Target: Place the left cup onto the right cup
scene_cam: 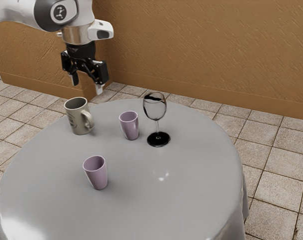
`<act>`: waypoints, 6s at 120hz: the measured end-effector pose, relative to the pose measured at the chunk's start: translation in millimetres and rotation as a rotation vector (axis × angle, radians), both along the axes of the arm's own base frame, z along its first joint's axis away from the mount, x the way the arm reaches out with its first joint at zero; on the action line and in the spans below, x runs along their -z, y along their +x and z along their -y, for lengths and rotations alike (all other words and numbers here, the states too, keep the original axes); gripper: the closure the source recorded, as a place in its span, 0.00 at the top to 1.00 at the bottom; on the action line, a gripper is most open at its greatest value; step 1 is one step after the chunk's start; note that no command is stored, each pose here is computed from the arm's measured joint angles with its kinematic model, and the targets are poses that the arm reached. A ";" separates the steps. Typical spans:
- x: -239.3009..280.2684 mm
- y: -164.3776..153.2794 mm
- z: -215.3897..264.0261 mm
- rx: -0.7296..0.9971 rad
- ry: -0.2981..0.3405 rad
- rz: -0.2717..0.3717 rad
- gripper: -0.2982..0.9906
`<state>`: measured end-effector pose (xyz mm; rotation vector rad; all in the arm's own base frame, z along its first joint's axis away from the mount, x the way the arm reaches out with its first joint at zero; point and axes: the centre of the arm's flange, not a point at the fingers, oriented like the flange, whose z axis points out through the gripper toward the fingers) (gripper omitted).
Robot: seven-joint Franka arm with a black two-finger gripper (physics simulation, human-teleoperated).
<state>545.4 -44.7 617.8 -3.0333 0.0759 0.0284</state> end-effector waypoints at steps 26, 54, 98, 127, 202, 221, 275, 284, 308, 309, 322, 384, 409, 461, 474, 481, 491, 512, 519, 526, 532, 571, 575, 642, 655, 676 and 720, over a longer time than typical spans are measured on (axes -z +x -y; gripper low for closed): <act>-1.5 0.3 4.4 0.006 -0.004 0.017 0.77; 15.6 20.1 -5.3 -0.012 0.000 0.031 0.77; 42.8 68.1 -71.7 -0.119 0.022 0.056 0.77; 64.9 90.3 -88.0 -0.137 0.014 0.056 0.77; 108.8 124.3 -90.2 -0.118 -0.061 0.027 0.71; 128.1 132.6 -92.4 -0.112 -0.078 0.002 0.69; 180.2 172.6 -115.6 -0.119 -0.117 -0.027 0.67; 192.4 182.1 -115.4 -0.115 -0.126 -0.029 0.67; 222.3 203.4 -116.1 -0.100 -0.132 -0.021 0.67; 223.3 204.2 -116.4 -0.099 -0.132 -0.021 0.67; 238.3 210.8 -121.1 -0.097 -0.134 -0.020 0.67; 277.0 231.9 -135.3 -0.078 -0.105 0.008 0.66; 285.6 239.8 -131.9 -0.058 -0.101 0.032 0.66; 302.2 243.4 -136.4 -0.050 -0.092 0.036 0.50; 302.0 243.5 -136.5 -0.051 -0.091 0.038 0.43; 301.9 243.6 -136.6 -0.052 -0.091 0.038 0.39; 302.0 243.6 -136.3 -0.055 -0.093 0.038 0.33; 302.0 243.7 -136.0 -0.061 -0.093 0.040 0.23; 301.6 244.1 -136.0 -0.063 -0.093 0.044 0.21; 301.4 244.6 -136.0 -0.064 -0.093 0.048 0.20; 300.9 244.8 -136.1 -0.066 -0.092 0.051 0.19; 261.6 240.5 -133.9 -0.076 -0.083 0.088 0.16; 255.2 238.9 -129.7 -0.072 -0.085 0.090 0.16; 162.9 126.4 -84.1 -0.114 -0.090 0.103 0.16; 152.7 97.3 -75.5 -0.128 -0.086 0.101 0.16; 142.3 62.5 -65.1 -0.156 -0.081 0.102 0.16; 142.9 6.1 -49.1 -0.227 -0.073 0.077 0.16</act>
